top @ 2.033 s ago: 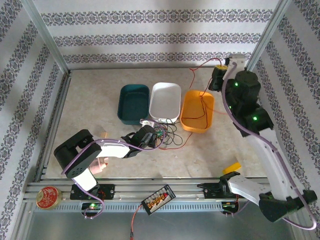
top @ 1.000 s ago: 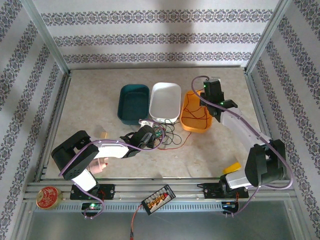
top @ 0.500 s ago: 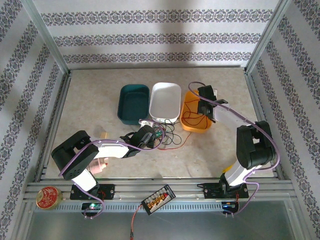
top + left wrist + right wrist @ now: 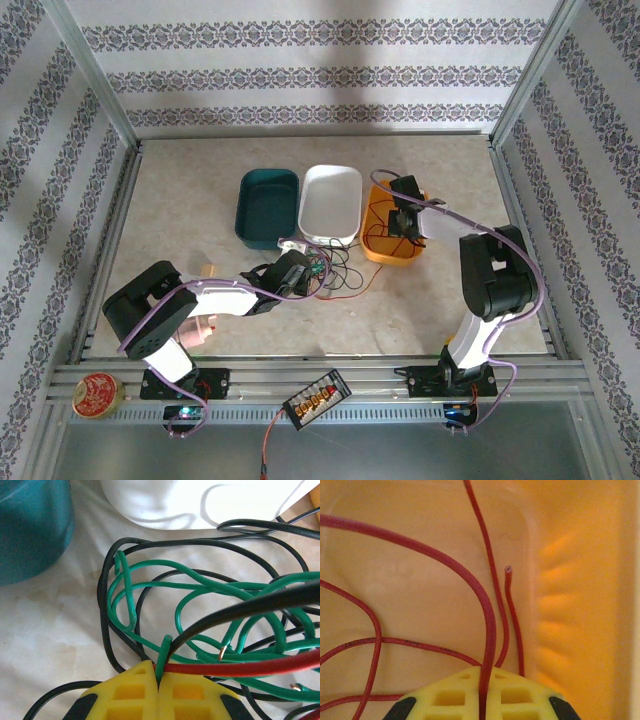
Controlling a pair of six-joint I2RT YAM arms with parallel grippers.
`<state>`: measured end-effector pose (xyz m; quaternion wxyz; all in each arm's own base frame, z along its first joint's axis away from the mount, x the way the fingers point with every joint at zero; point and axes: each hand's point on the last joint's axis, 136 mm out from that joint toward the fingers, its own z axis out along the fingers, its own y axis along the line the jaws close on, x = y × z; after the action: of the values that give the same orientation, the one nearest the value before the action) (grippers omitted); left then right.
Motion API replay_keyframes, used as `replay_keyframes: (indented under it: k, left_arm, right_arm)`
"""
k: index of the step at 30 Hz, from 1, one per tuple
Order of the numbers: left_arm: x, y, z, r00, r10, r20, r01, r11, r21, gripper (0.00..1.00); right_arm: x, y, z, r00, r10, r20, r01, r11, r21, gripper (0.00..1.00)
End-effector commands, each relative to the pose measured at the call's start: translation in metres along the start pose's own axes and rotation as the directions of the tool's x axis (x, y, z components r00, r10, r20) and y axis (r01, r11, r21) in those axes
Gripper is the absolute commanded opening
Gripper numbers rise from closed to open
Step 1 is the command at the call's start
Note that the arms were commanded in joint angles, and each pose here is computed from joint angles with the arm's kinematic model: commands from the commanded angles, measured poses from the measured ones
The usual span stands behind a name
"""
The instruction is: Untangle the cables
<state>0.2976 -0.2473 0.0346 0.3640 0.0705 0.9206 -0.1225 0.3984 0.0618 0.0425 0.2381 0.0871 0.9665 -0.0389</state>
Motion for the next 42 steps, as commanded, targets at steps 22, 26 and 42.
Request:
replay_keyframes:
  k: [22,26,42]
  left_arm:
    - [0.002,0.008,-0.001,1.0,0.017,-0.023,-0.019,0.998,-0.055,0.0]
    - [0.001,0.008,-0.002,1.0,0.018,-0.018,-0.019,0.998,-0.053,0.0]
    - [-0.002,0.004,0.002,1.0,0.024,-0.014,-0.025,0.998,-0.051,0.0]
  right_arm:
    - [-0.055,-0.012,-0.097,0.951,0.145,0.274,-0.121,0.987,-0.102,0.56]
    - [-0.058,-0.018,-0.119,0.931,0.147,0.334,-0.114,0.987,-0.117,0.57]
    - [0.101,0.091,-0.137,0.975,-0.199,0.099,0.221,0.815,-0.536,0.52]
